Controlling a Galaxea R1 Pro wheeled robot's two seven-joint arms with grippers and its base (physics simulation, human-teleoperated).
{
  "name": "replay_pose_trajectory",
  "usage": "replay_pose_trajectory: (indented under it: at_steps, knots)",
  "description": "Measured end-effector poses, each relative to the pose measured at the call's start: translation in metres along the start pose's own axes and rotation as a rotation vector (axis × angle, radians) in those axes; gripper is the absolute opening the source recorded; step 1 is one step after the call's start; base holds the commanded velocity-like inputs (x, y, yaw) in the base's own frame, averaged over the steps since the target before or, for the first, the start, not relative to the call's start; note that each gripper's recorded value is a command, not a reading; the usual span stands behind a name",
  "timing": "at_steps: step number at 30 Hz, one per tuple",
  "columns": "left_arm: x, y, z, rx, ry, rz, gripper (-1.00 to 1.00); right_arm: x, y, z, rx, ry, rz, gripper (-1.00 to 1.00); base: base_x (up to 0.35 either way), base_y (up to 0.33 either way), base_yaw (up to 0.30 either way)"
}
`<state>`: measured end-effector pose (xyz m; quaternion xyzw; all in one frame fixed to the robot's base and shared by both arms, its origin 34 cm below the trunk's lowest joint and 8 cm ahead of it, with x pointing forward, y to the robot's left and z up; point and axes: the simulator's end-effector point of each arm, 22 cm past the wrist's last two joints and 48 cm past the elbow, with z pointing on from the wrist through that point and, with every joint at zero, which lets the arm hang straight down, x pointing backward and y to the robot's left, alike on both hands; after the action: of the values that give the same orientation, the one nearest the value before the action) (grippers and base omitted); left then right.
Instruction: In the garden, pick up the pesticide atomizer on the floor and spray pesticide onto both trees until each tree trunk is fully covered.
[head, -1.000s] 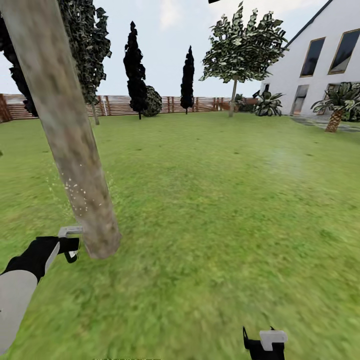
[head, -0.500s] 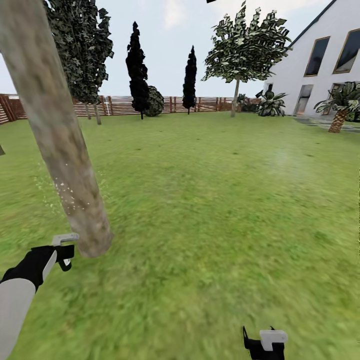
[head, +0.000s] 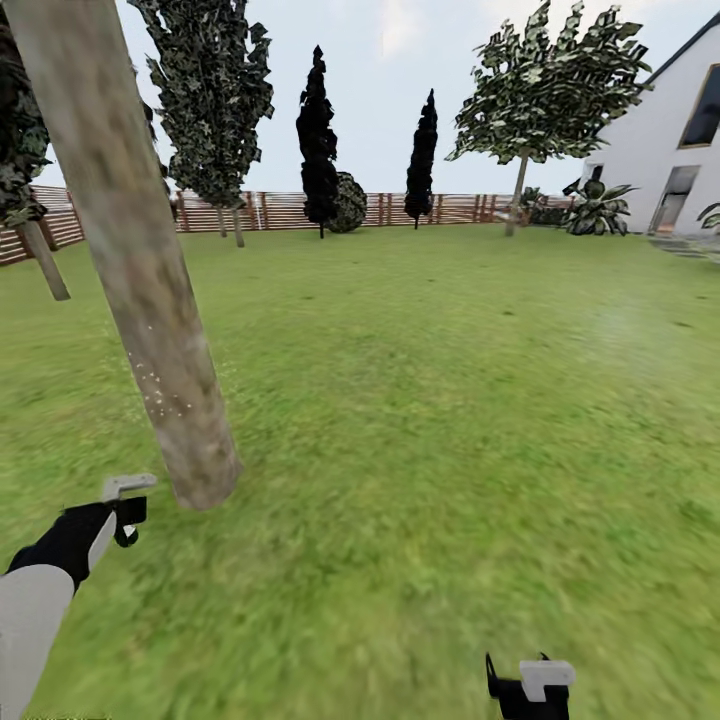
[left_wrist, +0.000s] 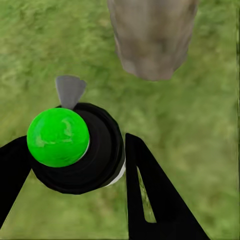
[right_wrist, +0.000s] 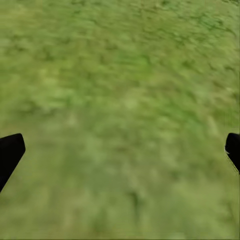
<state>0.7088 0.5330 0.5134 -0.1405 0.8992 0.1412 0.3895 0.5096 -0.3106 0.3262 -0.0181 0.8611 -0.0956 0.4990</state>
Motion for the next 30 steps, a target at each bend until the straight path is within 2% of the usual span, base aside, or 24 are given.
replay_pose_trajectory:
  at_steps: [2, 4, 10, 16, 21, 25, 30]
  knots:
    - [-0.008, -0.003, 0.001, -0.006, -0.072, 0.005, -1.0, 0.0, 0.0, 0.0, -0.001, 0.0, 0.0, 1.0, 0.148, -0.262, 0.028]
    - [-0.008, -0.004, 0.001, -0.017, -0.083, 0.004, -1.0, 0.0, 0.0, 0.0, -0.001, 0.0, 0.0, 1.0, 0.164, -0.254, 0.009]
    - [0.0, 0.007, 0.002, -0.078, -0.069, 0.006, -1.0, 0.0, 0.0, 0.0, -0.002, 0.0, 0.0, 1.0, 0.234, -0.192, 0.001]
    - [0.015, 0.007, 0.004, -0.081, -0.038, 0.012, -1.0, 0.0, 0.002, 0.0, -0.004, -0.001, 0.0, 1.0, 0.257, -0.172, 0.138]
    - [0.017, 0.007, 0.004, -0.081, -0.035, 0.013, -1.0, 0.0, 0.002, 0.0, -0.003, -0.001, 0.0, 1.0, 0.244, -0.181, 0.261]
    - [0.018, 0.003, 0.004, -0.076, -0.035, 0.012, -1.0, 0.0, 0.001, 0.0, -0.003, -0.001, 0.001, 1.0, 0.131, -0.245, 0.047]
    - [0.035, 0.015, 0.005, -0.134, 0.001, 0.017, -1.0, 0.0, 0.001, 0.0, -0.002, 0.0, 0.001, 1.0, 0.033, -0.266, 0.009]
